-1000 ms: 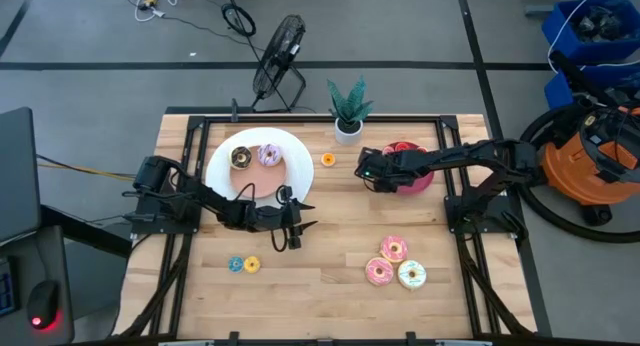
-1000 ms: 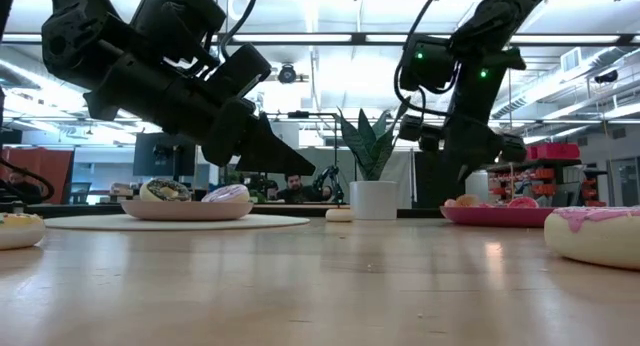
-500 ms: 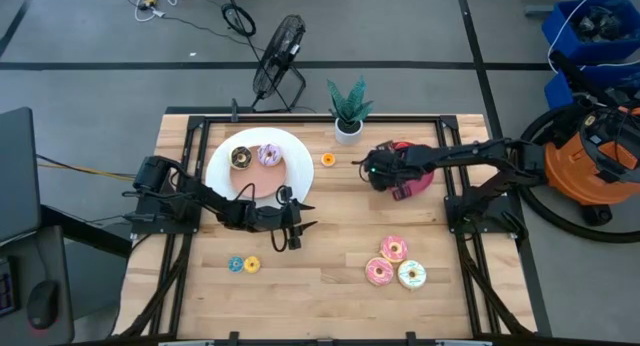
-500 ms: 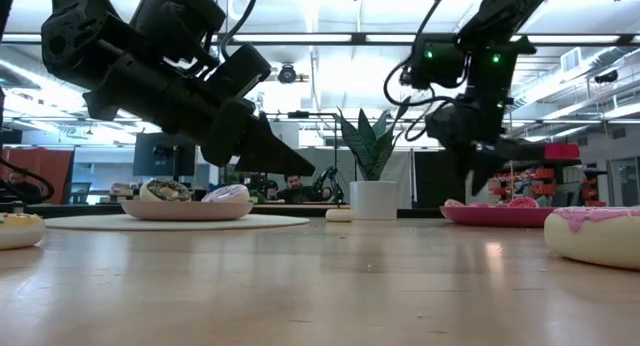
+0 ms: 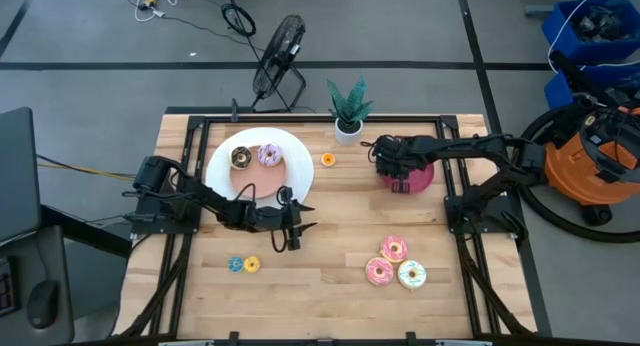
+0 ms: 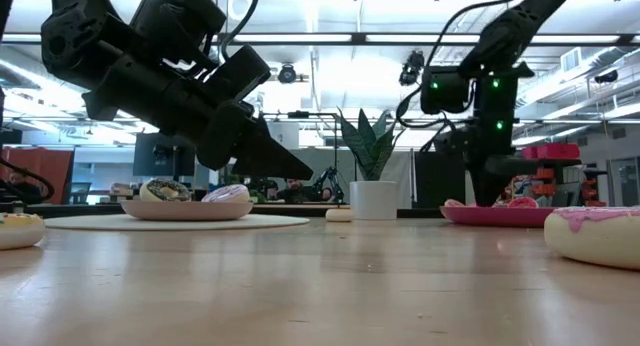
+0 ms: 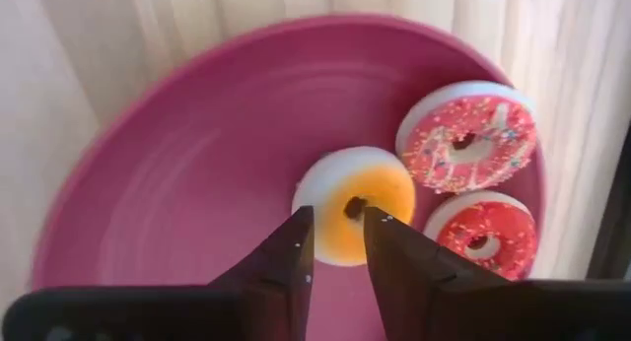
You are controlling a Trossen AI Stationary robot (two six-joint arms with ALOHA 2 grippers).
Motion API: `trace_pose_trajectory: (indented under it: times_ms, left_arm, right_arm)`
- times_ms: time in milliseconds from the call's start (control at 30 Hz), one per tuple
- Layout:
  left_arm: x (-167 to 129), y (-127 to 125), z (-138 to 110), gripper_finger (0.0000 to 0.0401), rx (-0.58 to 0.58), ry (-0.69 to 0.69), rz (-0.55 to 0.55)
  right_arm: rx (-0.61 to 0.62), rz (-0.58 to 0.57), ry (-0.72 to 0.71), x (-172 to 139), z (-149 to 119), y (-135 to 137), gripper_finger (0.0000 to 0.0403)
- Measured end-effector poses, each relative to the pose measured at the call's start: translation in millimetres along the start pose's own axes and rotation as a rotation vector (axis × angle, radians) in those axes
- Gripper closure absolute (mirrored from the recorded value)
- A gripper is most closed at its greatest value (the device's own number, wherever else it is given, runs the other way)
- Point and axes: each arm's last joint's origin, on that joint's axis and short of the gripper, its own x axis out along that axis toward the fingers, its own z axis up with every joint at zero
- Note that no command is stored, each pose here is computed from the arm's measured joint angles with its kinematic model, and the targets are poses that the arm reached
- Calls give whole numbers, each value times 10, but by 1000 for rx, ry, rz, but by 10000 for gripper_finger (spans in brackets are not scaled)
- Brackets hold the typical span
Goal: Pick & Place donuts
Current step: Put the small brown donut on the red plate
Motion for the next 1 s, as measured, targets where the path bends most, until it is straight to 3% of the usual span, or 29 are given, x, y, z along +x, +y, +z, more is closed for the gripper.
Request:
trace_pose_trajectory:
  times_ms: [100, 300, 400, 567, 800, 900, 1000]
  left_arm:
    - [0, 0, 0, 197, 0, 0, 0]
    - [0, 0, 1, 197, -1, -1, 0]
    - [0, 0, 1, 197, -1, -1, -1]
    - [0, 0, 2, 197, -3, -2, -1]
    - [0, -1, 1, 197, 16, -1, -6]
    - [0, -9, 5, 197, 99, -6, -33]
    - [-2, -13, 32, 197, 241, -39, -45]
  right_arm:
    - [-15, -36, -18, 60, -14, 12, 297]
    - [-75, -5, -18, 74, -32, 36, 287]
    - [-74, 2, -19, 76, -35, 34, 309]
    - [-67, 8, -12, 82, -50, 18, 387]
    - [-68, 28, 21, -70, -25, 9, 399]
    - [-31, 120, -69, -271, 48, 11, 400]
    - [-6, 352, -316, -474, 159, 64, 401]
